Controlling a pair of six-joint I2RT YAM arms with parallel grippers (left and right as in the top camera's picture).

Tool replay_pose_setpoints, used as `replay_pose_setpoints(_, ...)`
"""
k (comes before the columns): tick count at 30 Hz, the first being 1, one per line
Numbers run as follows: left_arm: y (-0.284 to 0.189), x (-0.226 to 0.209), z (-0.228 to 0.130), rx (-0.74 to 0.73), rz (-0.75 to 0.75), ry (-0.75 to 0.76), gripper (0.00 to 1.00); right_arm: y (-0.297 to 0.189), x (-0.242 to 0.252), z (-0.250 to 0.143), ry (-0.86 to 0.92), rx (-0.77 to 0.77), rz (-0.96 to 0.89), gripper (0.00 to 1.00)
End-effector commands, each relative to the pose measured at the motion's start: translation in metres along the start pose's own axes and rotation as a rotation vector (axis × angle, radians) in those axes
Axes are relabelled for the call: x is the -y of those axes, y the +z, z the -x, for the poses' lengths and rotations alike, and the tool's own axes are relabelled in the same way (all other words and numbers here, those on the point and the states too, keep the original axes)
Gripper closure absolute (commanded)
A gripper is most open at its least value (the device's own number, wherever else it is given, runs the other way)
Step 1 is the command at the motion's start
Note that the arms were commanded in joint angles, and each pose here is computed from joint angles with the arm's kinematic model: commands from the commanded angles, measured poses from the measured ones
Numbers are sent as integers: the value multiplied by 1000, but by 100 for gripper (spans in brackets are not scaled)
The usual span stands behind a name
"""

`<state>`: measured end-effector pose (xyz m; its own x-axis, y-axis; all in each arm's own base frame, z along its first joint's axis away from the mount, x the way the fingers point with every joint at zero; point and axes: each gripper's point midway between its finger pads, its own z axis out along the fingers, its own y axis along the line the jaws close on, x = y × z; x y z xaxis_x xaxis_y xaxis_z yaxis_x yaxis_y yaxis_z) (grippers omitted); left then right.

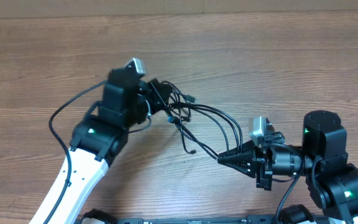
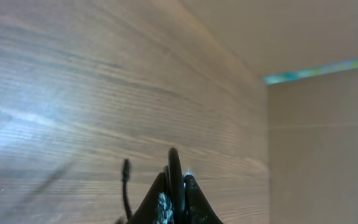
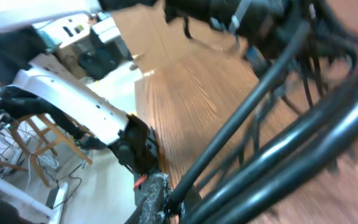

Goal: Untangle cables

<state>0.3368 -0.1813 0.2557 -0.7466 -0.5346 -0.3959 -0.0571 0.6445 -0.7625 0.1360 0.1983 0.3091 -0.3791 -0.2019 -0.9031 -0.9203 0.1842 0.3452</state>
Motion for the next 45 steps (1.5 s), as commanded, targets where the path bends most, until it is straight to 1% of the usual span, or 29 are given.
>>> replay_pose_setpoints(1,-7,21,1,-53,-141,192,96,-4,8,-4,6,-28,-95,93)
replay_pose_setpoints(3,-10,33,-5,-79,-216,324,96,-6,18,-12,40,-59,-157,89)
replay_pose_setpoints(5,-12,40,-11,-97,-266,443,96,-8,29,-21,77,-93,-228,79)
replay_pose_setpoints(6,-13,42,-15,-107,-285,493,96,-10,34,-24,99,-105,-260,76)
replay_pose_setpoints(8,-15,43,-22,-126,-317,584,96,-13,42,-31,128,-131,-316,55)
replay_pose_setpoints(9,-16,44,-25,-135,-334,624,96,-15,44,-33,144,-138,-337,47)
replay_pose_setpoints(10,-17,46,-28,-143,-352,654,96,-15,46,-34,149,-141,-346,43)
replay_pose_setpoints(11,-19,47,-31,-152,-373,689,96,-15,46,-34,149,-141,-345,36)
replay_pose_setpoints(12,-20,49,-34,-158,-392,718,96,-15,46,-34,147,-140,-346,25)
replay_pose_setpoints(13,-21,50,-35,-161,-405,736,96,-15,46,-34,145,-138,-346,0)
replay_pose_setpoints(17,-23,56,-45,-179,-454,799,96,-15,47,-31,132,-129,-347,0)
replay_pose_setpoints(22,-30,72,-73,-236,-572,897,96,-15,50,-20,60,-102,-352,0)
replay_pose_setpoints(25,-31,77,-84,-259,-597,910,96,-16,54,-16,-23,-103,-371,0)
replay_pose_setpoints(29,-33,83,-97,-286,-624,923,96,-28,78,-19,-20,-131,-524,0)
replay_pose_setpoints(32,-35,88,-104,-306,-645,901,96,-36,90,-22,11,-143,-613,0)
replay_pose_setpoints(41,-56,115,-131,-371,-832,924,96,-44,104,-27,14,-173,-697,0)
replay_pose_setpoints(45,-58,117,-135,-379,-844,929,96,-44,107,-29,-9,-197,-697,0)
